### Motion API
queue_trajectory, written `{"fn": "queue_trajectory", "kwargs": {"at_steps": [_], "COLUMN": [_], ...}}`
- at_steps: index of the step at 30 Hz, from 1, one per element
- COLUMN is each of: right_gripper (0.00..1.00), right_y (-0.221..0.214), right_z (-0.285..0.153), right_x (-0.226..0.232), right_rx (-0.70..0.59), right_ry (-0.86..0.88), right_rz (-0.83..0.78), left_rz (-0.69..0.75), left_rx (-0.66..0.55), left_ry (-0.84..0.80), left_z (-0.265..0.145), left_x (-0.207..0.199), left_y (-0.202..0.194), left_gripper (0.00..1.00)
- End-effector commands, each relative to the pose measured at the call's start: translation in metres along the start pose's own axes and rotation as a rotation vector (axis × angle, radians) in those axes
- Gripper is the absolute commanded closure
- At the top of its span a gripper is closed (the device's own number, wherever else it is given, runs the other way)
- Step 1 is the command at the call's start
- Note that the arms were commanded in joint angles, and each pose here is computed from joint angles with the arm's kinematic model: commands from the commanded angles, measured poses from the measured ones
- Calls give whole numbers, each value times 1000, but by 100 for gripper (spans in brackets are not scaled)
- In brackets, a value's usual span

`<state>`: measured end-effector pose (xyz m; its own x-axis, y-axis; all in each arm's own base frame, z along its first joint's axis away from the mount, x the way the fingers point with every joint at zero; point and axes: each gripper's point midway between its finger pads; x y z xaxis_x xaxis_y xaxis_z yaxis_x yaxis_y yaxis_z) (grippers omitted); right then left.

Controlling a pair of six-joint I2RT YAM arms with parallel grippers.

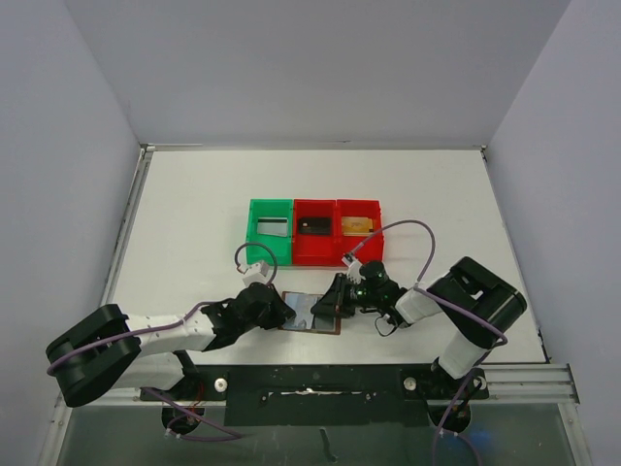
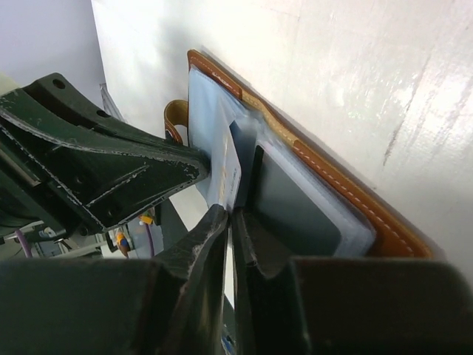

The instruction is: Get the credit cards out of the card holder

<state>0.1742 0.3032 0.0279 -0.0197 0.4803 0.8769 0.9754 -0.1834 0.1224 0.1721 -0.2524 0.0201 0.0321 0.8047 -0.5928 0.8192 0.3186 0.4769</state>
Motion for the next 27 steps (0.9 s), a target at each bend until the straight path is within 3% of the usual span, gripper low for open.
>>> {"fn": "queue_trajectory", "kwargs": {"at_steps": [1,5,9,16,27], "right_gripper": [89,86,95,93,99], "right_y": [-5,0,-2,-4,-15], "right_z": [11,21,20,-1,-12], "right_x": [9,6,9,-2,-2], "right_rx": [-1,-57,-84,-103,-89], "right_ry": [7,-9,31,-55,-51], "right_rz": [-6,76,108,74,81], "left_rz": [43,38,5,-8,-10], "left_rx": [54,55,30,11,-12], "left_ry": [86,85,60,58,-9], "left_z": [0,0,-3,-9,-11], "left_x": [32,31,28,33,11], "left_y": [-18,-18,-14,-13,-2], "left_gripper": [97,98,99,99,99]}}
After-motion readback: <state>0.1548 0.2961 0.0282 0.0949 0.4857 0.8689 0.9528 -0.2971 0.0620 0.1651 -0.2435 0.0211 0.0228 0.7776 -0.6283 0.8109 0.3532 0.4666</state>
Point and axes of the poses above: each gripper's point midway between its finger pads, its own z axis out along the fingers, its own x axis along the line the jaws close on, y = z × x, and after that the axes turned 4 degrees about z, right-handed
